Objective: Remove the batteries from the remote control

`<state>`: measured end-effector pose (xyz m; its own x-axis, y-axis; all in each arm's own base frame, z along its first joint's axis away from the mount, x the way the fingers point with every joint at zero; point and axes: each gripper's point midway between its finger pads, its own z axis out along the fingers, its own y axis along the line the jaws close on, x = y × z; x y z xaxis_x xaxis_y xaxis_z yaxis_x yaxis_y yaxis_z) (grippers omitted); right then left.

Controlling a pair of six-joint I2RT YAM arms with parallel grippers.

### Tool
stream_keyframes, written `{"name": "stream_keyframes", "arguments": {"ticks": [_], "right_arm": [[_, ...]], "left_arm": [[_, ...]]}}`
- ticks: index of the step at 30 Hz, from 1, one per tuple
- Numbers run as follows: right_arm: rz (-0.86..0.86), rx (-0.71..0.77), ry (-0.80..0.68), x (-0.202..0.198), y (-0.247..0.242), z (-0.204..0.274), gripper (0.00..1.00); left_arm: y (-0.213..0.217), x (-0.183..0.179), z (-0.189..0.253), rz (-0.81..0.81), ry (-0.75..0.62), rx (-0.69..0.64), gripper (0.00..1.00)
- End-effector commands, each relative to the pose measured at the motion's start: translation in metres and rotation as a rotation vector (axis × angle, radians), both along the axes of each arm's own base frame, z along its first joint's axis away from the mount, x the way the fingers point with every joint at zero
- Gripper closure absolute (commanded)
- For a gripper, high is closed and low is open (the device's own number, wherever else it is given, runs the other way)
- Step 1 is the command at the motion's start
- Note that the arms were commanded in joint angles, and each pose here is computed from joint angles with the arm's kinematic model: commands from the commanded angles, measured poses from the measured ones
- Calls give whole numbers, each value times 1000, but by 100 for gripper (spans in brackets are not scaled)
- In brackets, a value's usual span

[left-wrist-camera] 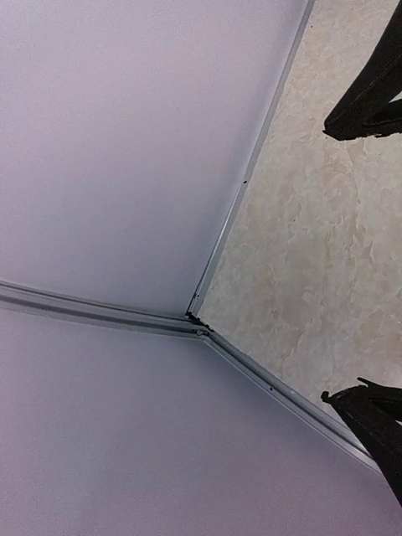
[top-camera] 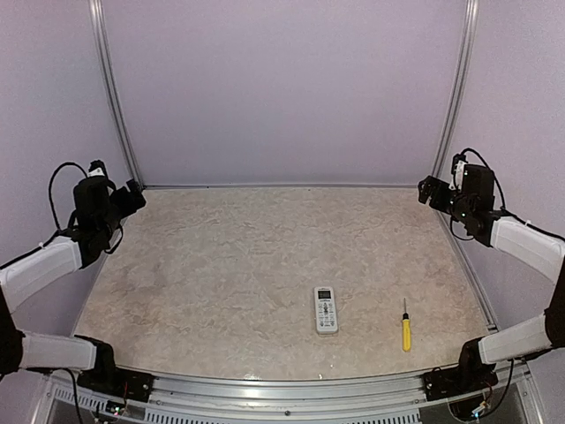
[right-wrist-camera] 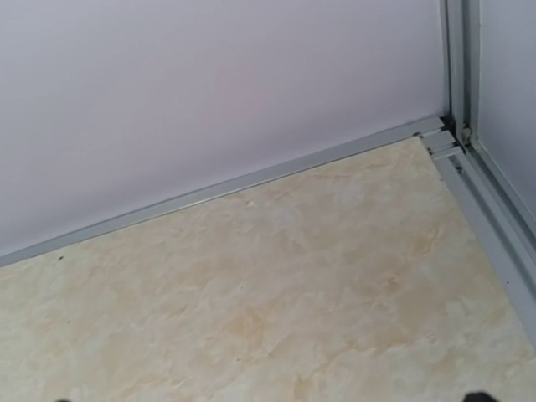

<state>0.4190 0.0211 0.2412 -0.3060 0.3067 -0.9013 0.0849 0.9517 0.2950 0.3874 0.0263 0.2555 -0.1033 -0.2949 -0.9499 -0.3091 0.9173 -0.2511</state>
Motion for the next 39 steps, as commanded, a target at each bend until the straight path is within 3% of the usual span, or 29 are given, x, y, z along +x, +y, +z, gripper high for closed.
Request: {"name": "stream_keyframes", "arguments": {"ticks": [1,9,15,28,39], "right_arm": [[48,11,36,-12,10,1,1],[130,40,266,-29,30,-28,0],[147,-30,465,-59,51,-46,0],[320,-36,642,-126,177,-81,0],[380,-168,777,-172,263,-138,0]], "left_arm": [[-26,-9,-9,-49,85,-7,1],[-84,-15,-3,-219,138,4,1],[-127,-13,0,-366,143,-4,1],[-203,-3,-16,-591,169,-15,1],[-221,-7,-30,-608,207,53,1]]}}
